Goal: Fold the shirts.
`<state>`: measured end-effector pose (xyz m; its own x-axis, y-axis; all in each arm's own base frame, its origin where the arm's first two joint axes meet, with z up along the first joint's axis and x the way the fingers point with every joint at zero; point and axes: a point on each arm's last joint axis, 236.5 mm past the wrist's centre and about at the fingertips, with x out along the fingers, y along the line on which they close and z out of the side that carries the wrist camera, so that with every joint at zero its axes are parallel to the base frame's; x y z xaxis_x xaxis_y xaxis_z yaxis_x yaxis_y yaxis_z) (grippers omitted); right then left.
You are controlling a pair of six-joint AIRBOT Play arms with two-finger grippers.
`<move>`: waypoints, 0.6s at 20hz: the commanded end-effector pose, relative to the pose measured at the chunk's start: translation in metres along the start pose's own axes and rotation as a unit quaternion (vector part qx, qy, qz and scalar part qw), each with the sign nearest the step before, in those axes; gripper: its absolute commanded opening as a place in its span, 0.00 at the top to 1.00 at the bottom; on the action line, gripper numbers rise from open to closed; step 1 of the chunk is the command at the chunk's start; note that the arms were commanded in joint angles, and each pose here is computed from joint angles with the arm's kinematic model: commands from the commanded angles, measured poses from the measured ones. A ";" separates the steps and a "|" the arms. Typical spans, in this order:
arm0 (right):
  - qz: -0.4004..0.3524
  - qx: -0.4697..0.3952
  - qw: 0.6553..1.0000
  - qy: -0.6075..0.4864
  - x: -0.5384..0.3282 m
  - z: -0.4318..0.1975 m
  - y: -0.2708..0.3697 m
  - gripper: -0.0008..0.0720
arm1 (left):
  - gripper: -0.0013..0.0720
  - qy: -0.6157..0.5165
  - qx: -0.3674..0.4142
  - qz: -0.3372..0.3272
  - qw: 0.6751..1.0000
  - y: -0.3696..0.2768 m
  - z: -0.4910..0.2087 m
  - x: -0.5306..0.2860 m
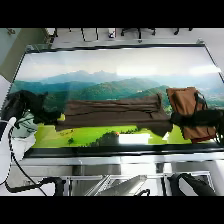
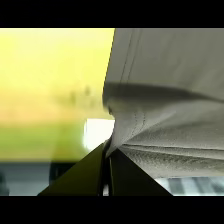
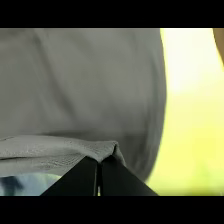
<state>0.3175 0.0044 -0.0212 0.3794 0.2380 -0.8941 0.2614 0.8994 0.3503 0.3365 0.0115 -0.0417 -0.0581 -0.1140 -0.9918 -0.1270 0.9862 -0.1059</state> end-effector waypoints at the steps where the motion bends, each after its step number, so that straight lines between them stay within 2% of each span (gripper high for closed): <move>1: 0.024 -0.035 0.996 -0.072 0.016 0.077 0.042 0.96 | 0.96 -0.050 -0.007 0.000 0.999 -0.005 0.050 -0.018; 5: 0.033 -0.060 0.994 -0.085 0.060 0.123 0.072 0.96 | 0.96 -0.075 0.015 0.000 0.997 -0.024 0.103 0.000; 12: 0.010 -0.057 0.998 -0.034 0.130 0.118 0.054 0.96 | 0.96 -0.074 0.044 -0.001 0.996 -0.052 0.159 0.036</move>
<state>0.4777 0.0414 -0.0644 0.4590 0.2452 -0.8539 0.1489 0.9263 0.3460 0.4822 -0.0164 -0.0706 0.1021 -0.0927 -0.9905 -0.0502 0.9939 -0.0982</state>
